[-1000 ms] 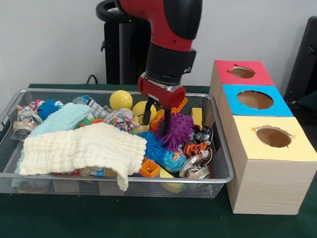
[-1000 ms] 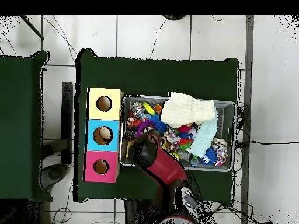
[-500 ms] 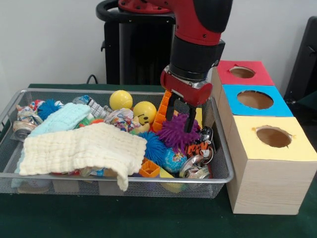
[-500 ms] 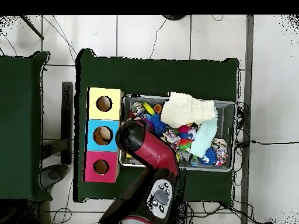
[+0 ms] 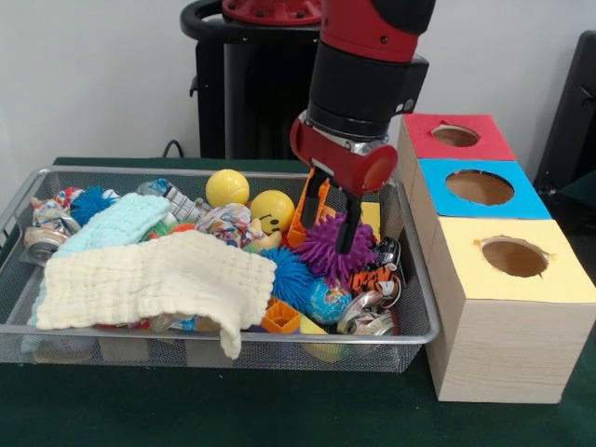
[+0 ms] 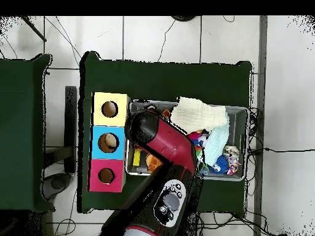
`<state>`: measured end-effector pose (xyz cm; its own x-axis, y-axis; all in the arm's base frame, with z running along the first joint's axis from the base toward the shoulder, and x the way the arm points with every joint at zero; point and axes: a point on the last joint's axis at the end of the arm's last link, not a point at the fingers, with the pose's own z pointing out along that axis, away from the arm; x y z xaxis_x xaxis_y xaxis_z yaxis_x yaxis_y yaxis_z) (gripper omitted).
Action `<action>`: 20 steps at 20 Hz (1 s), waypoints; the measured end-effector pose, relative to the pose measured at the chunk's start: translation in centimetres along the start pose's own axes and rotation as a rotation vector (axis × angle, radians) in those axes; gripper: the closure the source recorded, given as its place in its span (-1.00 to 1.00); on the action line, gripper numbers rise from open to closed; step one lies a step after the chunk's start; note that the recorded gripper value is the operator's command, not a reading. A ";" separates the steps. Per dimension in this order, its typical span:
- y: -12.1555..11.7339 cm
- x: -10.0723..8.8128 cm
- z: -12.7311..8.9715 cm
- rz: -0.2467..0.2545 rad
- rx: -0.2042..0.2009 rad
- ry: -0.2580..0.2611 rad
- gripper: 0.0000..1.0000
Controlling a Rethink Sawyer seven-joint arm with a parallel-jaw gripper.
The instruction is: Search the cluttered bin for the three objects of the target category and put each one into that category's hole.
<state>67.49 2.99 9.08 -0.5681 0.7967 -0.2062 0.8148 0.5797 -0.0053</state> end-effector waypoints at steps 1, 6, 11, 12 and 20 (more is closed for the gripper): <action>0.4 -0.4 -0.3 0.008 -0.008 -0.008 -1.00; 1.4 -1.5 -1.0 0.021 -0.032 -0.026 -1.00; 1.0 -2.7 -0.7 0.042 -0.038 -0.025 -1.00; 1.0 -3.0 -0.5 0.054 -0.046 -0.021 -1.00; 1.2 -5.6 3.1 0.210 -0.161 -0.008 -1.00</action>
<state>72.04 -1.28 7.23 -0.3867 0.9015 -0.1942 0.8857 0.4218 0.1939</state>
